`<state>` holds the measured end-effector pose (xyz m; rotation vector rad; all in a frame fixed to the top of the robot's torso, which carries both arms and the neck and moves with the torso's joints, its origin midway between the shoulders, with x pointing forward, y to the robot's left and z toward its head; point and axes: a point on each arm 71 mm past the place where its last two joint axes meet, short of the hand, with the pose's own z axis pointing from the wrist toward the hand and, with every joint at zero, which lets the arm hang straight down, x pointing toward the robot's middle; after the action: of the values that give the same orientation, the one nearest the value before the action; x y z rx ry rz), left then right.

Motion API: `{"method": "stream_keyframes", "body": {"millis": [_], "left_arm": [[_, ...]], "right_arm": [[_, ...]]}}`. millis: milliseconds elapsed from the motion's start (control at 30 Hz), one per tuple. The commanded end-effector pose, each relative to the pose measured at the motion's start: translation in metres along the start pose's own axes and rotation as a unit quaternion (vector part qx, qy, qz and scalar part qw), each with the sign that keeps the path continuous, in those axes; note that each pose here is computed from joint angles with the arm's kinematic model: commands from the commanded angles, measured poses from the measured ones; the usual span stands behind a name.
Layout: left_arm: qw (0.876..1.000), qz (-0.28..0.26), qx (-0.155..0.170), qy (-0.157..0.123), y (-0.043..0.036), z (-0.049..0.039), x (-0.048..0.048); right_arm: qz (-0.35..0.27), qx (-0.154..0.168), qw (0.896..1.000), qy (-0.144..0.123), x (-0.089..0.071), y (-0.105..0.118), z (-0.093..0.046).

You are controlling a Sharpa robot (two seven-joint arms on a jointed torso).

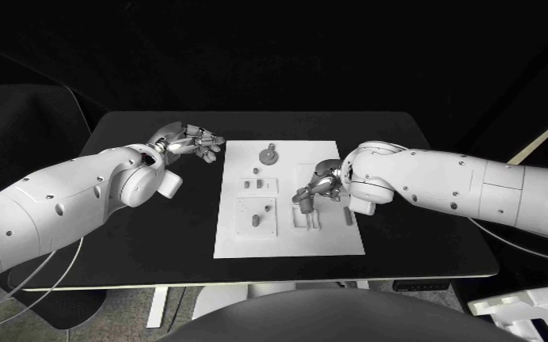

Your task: Assemble the parts on the task board

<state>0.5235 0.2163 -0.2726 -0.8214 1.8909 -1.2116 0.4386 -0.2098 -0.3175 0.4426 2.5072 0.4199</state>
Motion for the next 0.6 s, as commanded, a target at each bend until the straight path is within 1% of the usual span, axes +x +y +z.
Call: {"method": "stream_keyframes", "body": {"millis": [33,100,133,200,267,467,600], "left_arm": [[1.0,-0.001,0.003,0.007,-0.0014,0.0004,0.0018],[1.0,-0.001,0.002,0.007,-0.001,0.0001,0.0014],[1.0,-0.001,0.002,0.007,-0.0009,-0.0001,0.0012],[1.0,-0.001,0.002,0.008,-0.0009,-0.0001,0.0012],[1.0,-0.001,0.002,0.008,-0.001,0.0001,0.0015],[1.0,-0.001,0.003,0.009,-0.0012,0.0002,0.0019],[1.0,-0.001,0.003,0.008,-0.001,0.0004,0.0014]], "right_arm": [[0.007,0.007,1.0,0.025,0.009,-0.002,0.003],[-0.013,0.006,1.0,0.023,0.012,-0.001,0.005],[-0.04,0.002,0.999,0.014,0.014,0.001,0.006],[-0.058,0.0,0.998,0.009,0.017,0.003,0.007],[-0.058,-0.001,0.998,0.01,0.018,0.004,0.008],[-0.066,0.001,0.998,-0.004,0.015,0.006,0.011],[-0.068,0.002,0.998,-0.005,0.015,0.009,0.015]]}}
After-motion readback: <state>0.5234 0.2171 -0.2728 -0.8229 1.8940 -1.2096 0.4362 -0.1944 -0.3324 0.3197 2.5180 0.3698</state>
